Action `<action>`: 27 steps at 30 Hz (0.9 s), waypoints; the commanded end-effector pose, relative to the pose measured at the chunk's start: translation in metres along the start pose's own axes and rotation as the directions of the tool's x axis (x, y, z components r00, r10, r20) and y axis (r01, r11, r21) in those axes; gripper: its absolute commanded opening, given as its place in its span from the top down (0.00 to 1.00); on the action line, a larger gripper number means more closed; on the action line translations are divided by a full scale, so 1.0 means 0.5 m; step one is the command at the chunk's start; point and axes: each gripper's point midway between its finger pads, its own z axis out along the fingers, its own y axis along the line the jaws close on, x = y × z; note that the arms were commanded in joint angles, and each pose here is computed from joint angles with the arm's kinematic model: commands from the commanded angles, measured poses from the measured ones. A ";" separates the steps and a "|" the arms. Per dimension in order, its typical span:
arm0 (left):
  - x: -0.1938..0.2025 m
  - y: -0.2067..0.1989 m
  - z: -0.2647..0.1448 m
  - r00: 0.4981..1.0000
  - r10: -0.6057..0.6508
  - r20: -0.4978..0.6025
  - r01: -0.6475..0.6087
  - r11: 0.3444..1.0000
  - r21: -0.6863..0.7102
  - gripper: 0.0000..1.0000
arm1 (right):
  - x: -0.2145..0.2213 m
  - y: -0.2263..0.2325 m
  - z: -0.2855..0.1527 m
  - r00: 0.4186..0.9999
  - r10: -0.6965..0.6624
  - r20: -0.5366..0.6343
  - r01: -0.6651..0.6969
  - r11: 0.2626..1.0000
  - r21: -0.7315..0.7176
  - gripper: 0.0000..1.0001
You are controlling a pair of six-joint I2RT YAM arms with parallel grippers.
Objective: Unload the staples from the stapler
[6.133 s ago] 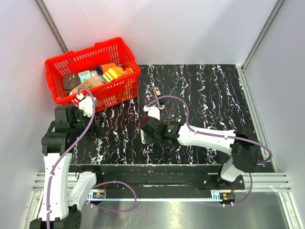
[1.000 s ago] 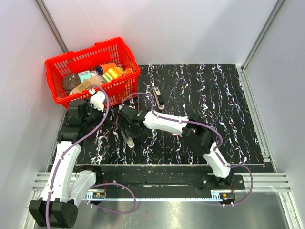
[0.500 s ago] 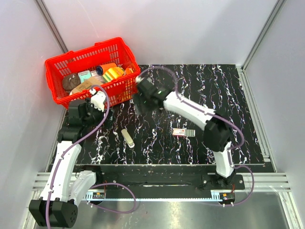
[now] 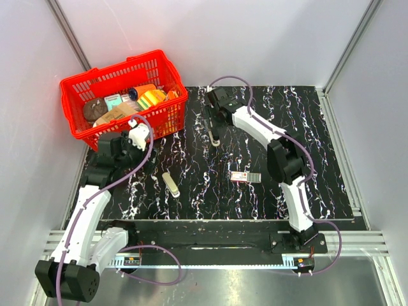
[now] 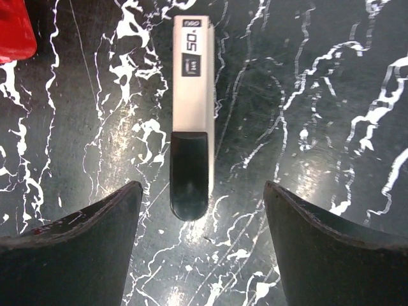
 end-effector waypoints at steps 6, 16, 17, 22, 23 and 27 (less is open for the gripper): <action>-0.009 0.012 0.012 0.999 0.030 0.017 -0.030 0.999 -0.020 0.03 | -0.020 0.050 0.047 1.000 -0.003 0.027 0.005 0.996 -0.087 0.26; 0.003 0.016 0.022 0.999 0.048 -0.012 -0.049 0.998 -0.031 0.02 | 0.006 0.042 0.090 1.000 0.006 -0.001 -0.006 0.998 -0.059 0.52; 0.003 0.016 0.025 0.999 0.043 -0.013 -0.044 0.998 -0.039 0.03 | 0.008 0.043 0.089 1.000 0.004 -0.003 -0.004 0.998 -0.060 0.55; -0.009 -0.011 0.035 0.996 0.088 -0.023 -0.089 0.995 -0.049 0.02 | -0.013 0.044 0.059 0.999 0.040 0.021 -0.038 0.997 -0.066 0.86; -0.012 -0.021 0.039 0.995 0.097 -0.025 -0.098 0.994 -0.039 0.02 | -0.016 0.047 0.048 0.998 0.058 0.026 -0.056 0.996 -0.073 0.92; -0.015 -0.065 0.068 0.988 0.148 -0.038 -0.147 0.989 0.023 0.01 | -0.027 0.050 -0.034 0.985 0.159 0.066 -0.149 0.981 -0.127 1.00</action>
